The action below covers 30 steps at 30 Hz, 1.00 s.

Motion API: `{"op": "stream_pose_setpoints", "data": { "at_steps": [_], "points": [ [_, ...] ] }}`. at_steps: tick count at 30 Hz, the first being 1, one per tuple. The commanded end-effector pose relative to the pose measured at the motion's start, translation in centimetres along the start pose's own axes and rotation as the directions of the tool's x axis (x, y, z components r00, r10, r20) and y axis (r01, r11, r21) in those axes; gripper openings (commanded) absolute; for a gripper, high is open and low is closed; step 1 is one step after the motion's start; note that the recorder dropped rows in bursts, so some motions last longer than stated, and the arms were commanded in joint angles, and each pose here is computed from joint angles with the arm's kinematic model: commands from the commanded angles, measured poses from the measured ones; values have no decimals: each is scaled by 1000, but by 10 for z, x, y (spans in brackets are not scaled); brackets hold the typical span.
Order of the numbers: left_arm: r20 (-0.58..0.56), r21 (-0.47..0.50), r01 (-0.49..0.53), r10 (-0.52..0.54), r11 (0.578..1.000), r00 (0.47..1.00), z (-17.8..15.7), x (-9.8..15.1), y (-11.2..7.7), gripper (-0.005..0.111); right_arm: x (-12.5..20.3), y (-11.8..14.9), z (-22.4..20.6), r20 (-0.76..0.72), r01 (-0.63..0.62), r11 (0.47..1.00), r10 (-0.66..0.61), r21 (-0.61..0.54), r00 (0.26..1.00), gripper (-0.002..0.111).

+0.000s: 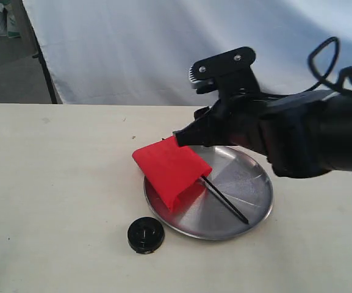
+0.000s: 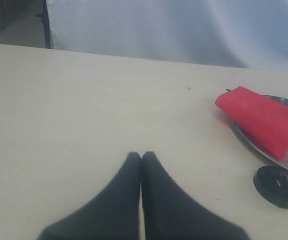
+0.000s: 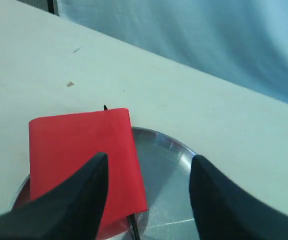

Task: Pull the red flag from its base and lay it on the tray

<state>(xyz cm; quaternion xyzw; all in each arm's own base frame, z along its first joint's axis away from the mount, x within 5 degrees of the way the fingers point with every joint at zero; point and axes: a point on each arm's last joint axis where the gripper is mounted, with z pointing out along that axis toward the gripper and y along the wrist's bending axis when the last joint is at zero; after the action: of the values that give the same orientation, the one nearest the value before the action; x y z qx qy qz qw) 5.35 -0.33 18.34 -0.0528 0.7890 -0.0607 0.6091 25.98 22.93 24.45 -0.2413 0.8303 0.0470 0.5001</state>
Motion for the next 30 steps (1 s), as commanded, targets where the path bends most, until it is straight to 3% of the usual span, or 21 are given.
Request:
{"op": "stream_pose_setpoints", "data": {
  "at_steps": [1,2,6,7,19,30],
  "points": [
    [-1,1,14,-14,1000,1000,0,1,0,0,-1,-24,-41,60,-28,998,24,64,998,45],
    [-1,1,14,-14,1000,1000,0,1,0,0,0,-27,-48,69,-33,997,28,74,997,41],
    [-1,1,14,-14,1000,1000,0,1,0,0,9,-43,-82,122,-45,995,35,84,992,2],
    [-1,1,14,-14,1000,1000,0,1,0,0,10,-46,-91,140,-56,995,44,82,989,0],
    [-1,1,14,-14,1000,1000,0,1,0,0,49,-78,-168,307,-169,985,149,39,940,0],
    [-1,1,14,-14,1000,1000,0,1,0,0,114,-85,-203,386,-259,959,284,-117,878,0]
  ]
}}
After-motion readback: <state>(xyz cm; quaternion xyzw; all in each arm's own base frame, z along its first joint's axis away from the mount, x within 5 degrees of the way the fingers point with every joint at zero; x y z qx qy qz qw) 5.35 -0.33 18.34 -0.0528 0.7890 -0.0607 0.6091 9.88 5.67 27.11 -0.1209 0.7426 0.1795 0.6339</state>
